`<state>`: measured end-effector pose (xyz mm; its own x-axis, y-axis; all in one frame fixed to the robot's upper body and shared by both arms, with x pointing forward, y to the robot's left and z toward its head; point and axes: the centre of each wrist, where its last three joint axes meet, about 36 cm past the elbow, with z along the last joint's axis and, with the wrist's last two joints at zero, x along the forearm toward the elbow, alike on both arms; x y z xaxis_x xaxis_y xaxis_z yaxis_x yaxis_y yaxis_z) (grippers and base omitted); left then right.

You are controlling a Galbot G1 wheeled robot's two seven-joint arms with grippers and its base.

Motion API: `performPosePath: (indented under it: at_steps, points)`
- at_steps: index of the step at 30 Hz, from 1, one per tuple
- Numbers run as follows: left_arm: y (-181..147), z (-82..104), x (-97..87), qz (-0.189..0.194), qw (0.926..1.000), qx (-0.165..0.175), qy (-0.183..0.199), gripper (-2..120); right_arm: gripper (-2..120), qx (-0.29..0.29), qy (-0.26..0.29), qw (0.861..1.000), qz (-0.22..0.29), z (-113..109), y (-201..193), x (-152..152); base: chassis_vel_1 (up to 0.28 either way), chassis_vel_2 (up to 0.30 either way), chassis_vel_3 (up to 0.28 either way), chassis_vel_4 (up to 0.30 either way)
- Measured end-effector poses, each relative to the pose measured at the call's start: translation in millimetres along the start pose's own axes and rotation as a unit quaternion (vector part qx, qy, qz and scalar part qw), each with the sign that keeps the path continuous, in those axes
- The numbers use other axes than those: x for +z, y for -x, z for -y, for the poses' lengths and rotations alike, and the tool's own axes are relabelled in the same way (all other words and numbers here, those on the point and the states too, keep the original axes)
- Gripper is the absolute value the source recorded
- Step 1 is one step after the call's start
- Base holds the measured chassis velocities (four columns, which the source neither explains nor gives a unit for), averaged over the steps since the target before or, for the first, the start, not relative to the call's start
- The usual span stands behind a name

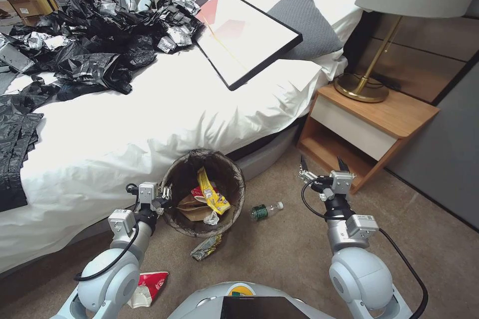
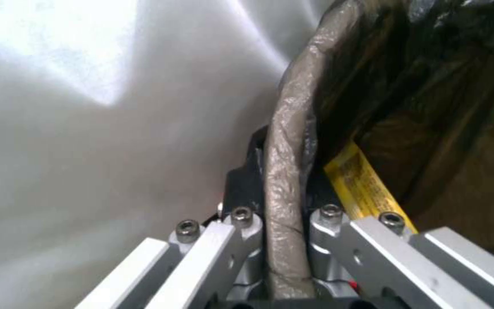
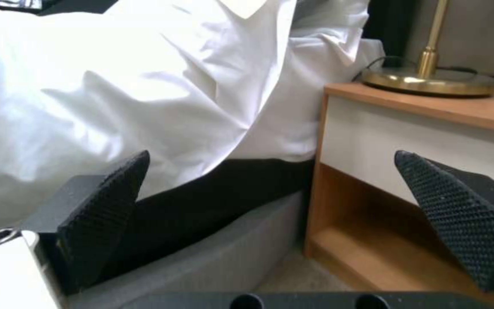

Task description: Pick up the trash bin, then pick up the garbage from the floor and place it into the trash bin.

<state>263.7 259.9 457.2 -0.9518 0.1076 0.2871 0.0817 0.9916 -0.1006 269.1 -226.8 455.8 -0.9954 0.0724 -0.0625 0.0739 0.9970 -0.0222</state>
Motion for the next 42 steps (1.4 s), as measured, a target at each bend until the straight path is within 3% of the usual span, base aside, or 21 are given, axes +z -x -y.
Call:
performPosePath:
  at_steps: [11,22,30,32,38,40,41,42]
  points:
    - [-8,2.7,2.0,-0.009,1.0,0.002,0.0,4,100,-0.024,-0.031,0.999,-0.03,12,-1,-4,-0.004,0.004,0.004,-0.005]
    - [-11,1.7,2.4,-0.011,0.9999,0.001,0.003,4,100,-0.134,-0.054,0.988,-0.053,36,46,10,0.0,0.0,0.0,0.0]
    - [-11,0.9,1.5,-0.009,0.9999,0.0,0.004,4,100,-0.239,-0.117,0.961,-0.069,60,101,38,0.0,0.0,0.0,0.0]
    - [-11,0.6,1.4,-0.009,1.0,0.0,0.004,4,100,-0.276,-0.142,0.948,-0.072,76,119,47,0.0,0.0,0.0,0.0]
    - [-9,0.3,1.0,-0.007,1.0,-0.001,0.004,4,100,-0.319,-0.159,0.931,-0.073,90,133,57,0.0,0.0,0.0,0.0]
    - [-7,0.8,0.9,-0.005,1.0,0.0,0.003,4,100,-0.375,-0.167,0.908,-0.078,103,149,67,0.0,0.0,0.0,0.0]
    - [-7,0.8,0.9,-0.005,1.0,0.0,0.003,4,100,-0.375,-0.167,0.908,-0.078,103,149,67,0.0,0.0,0.0,0.0]
    - [-6,0.9,0.6,-0.004,1.0,0.0,0.003,4,100,-0.404,-0.169,0.895,-0.087,108,156,74,0.0,0.0,0.0,0.0]
